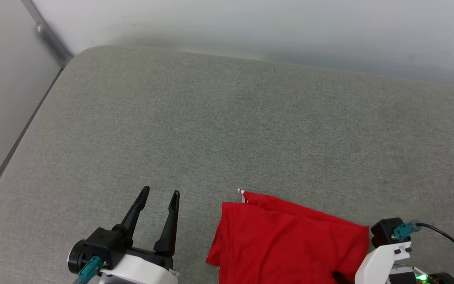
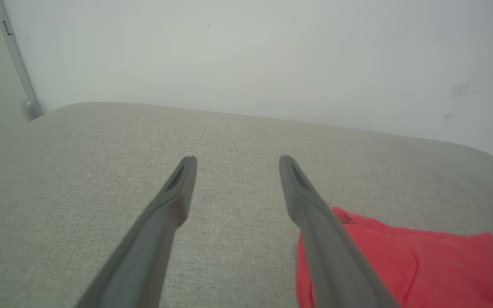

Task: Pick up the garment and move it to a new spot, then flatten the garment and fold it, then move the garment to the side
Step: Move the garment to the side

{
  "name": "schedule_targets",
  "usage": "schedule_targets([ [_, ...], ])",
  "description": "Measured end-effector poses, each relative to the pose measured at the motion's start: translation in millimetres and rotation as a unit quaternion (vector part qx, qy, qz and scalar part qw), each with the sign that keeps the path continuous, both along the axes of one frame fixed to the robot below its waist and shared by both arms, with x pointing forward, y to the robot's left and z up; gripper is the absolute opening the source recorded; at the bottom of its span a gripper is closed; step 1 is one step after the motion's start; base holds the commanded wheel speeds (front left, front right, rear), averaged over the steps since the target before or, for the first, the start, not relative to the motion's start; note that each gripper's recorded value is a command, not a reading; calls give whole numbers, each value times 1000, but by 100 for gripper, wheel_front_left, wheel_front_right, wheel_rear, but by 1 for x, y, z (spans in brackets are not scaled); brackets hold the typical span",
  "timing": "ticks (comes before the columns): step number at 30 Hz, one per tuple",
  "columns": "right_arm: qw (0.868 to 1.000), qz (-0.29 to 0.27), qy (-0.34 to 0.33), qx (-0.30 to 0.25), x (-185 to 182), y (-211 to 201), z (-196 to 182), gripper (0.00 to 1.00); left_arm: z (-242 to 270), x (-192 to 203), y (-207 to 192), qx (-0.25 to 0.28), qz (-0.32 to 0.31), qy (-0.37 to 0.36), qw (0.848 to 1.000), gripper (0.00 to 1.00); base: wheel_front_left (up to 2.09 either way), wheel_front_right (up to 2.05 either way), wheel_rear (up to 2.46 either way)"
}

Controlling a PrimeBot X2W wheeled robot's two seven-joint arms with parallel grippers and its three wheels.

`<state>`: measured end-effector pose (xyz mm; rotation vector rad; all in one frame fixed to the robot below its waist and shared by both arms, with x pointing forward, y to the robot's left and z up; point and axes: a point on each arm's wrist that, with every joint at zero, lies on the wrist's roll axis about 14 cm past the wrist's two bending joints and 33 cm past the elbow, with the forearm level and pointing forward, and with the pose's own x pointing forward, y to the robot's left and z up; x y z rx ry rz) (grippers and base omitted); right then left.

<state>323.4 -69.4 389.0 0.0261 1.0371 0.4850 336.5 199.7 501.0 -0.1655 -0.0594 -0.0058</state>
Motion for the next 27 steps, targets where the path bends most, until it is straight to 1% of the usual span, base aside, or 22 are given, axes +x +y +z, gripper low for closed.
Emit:
schedule_targets([
  [2, 1000, 4, 12, 4, 2, 5, -6, 100, -1, 0, 2, 0, 4, 3, 1000, 100, 0, 0, 0],
  [10, 998, 40, 46, -18, -9, 19, -35, 100, -6, -3, 7, 4, 14, 11, 1000, 100, 0, 0, 0],
  [11, 998, 42, 45, -19, -9, 20, -36, 43, -5, -4, 7, 4, 14, 11, 1000, 100, 0, 0, 0],
  [12, 998, 43, 44, -18, -8, 21, -37, 0, -5, -4, 7, 4, 15, 11, 1000, 100, 0, 0, 0],
  [15, 998, 55, 39, -15, -9, 30, -38, 0, -4, -4, 6, 5, 14, 9, 1000, 100, 0, 0, 0],
  [18, 998, 59, 24, -22, -7, 30, -36, 0, -4, -2, -1, 3, 3, 7, 1000, 100, 0, 0, 0],
  [20, 996, 78, -14, -49, 4, 24, -25, 0, -3, 4, -17, -6, -20, 4, 1000, 100, 0, 0, 0],
  [22, 990, 102, -48, -82, 14, 16, -16, 0, -4, 9, -30, -13, -38, 4, 999, 100, 0, 0, 0],
  [24, 983, 116, -75, -121, 25, -3, -7, 0, -6, 15, -45, -19, -62, 5, 998, 100, 0, 0, 0],
  [27, 966, 127, -118, -194, 47, -42, 9, 0, -3, 28, -74, -26, -107, 0, 994, 100, 0, 0, 0],
])
